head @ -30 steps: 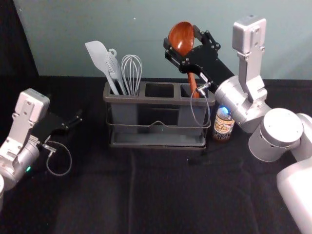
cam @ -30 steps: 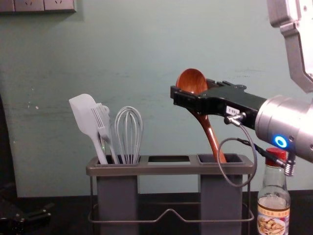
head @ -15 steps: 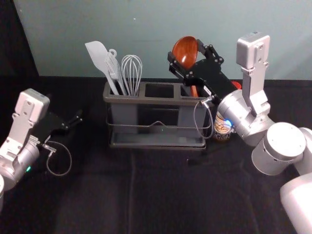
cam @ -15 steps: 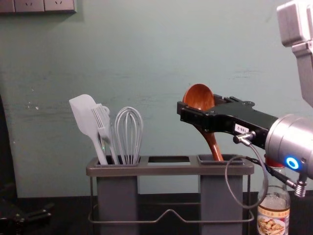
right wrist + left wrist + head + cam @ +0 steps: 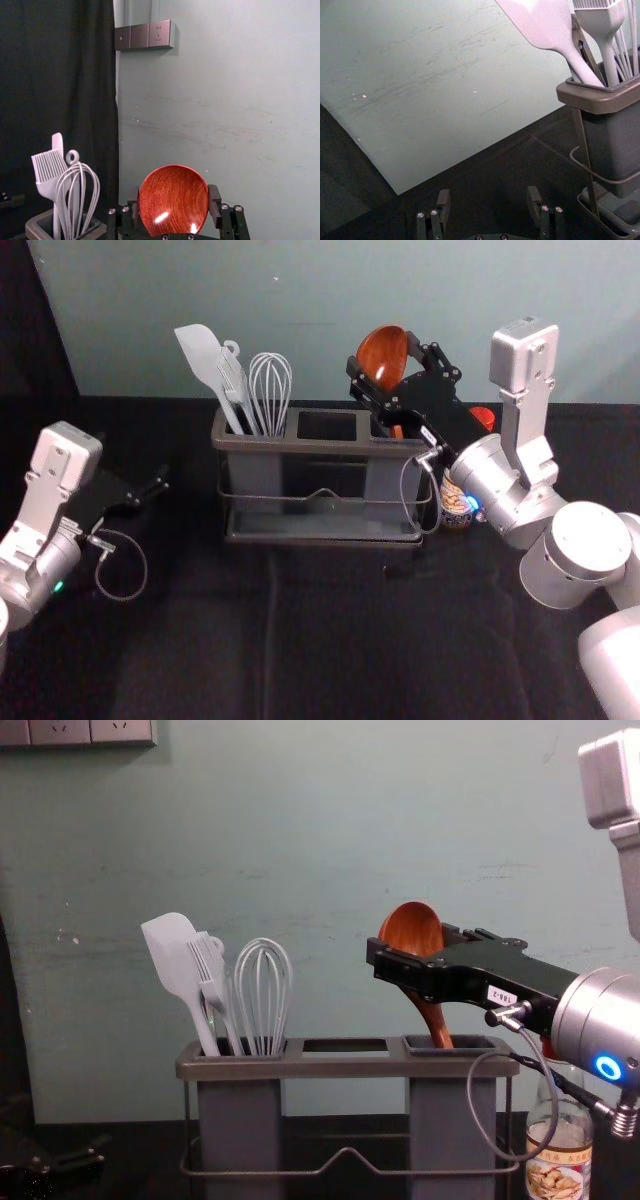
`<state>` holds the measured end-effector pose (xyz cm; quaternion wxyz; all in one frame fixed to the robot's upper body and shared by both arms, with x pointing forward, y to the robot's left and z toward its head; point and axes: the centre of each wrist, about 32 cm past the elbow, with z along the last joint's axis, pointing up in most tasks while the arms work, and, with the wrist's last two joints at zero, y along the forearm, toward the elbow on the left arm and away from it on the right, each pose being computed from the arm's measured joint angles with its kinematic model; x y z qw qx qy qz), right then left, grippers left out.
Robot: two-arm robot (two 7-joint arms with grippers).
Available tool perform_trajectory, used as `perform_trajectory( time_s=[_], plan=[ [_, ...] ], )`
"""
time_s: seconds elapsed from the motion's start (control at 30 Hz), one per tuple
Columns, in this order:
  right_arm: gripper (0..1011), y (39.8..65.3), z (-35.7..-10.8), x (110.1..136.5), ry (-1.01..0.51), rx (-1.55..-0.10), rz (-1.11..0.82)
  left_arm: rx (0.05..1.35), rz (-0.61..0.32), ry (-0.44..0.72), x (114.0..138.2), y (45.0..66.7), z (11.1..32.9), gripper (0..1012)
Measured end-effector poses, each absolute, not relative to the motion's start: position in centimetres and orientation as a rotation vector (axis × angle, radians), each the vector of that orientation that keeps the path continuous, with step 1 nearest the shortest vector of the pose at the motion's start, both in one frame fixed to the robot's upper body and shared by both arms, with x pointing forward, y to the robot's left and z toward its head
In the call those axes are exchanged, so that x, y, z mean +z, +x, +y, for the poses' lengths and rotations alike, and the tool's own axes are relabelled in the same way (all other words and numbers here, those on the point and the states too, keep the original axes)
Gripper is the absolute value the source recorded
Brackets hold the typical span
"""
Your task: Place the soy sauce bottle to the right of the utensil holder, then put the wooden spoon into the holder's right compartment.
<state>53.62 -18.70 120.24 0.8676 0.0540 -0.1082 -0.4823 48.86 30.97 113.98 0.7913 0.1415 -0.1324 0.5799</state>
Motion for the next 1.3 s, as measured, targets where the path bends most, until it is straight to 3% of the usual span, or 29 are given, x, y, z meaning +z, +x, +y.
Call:
perform_trajectory(
  time_s=[0.27,0.5,1.0,1.3],
  plan=[
    [841,53.6,-18.7,120.2,0.112,-1.010,-0.226,1.248,-0.285,0.304,114.0,48.9,31.0,1005],
    [1000,53.6,-18.7,120.3,0.112,-1.009,-0.226,1.248,-0.285,0.304,114.0,48.9,31.0,1005],
    [1002,53.6,-18.6,120.4,0.105,-1.011,-0.228,1.248,-0.285,0.304,114.0,48.9,31.0,1005],
    [1002,52.5,-19.3,123.6,0.073,-0.989,-0.262,1.248,-0.285,0.304,114.0,48.9,31.0,1005]
  ],
)
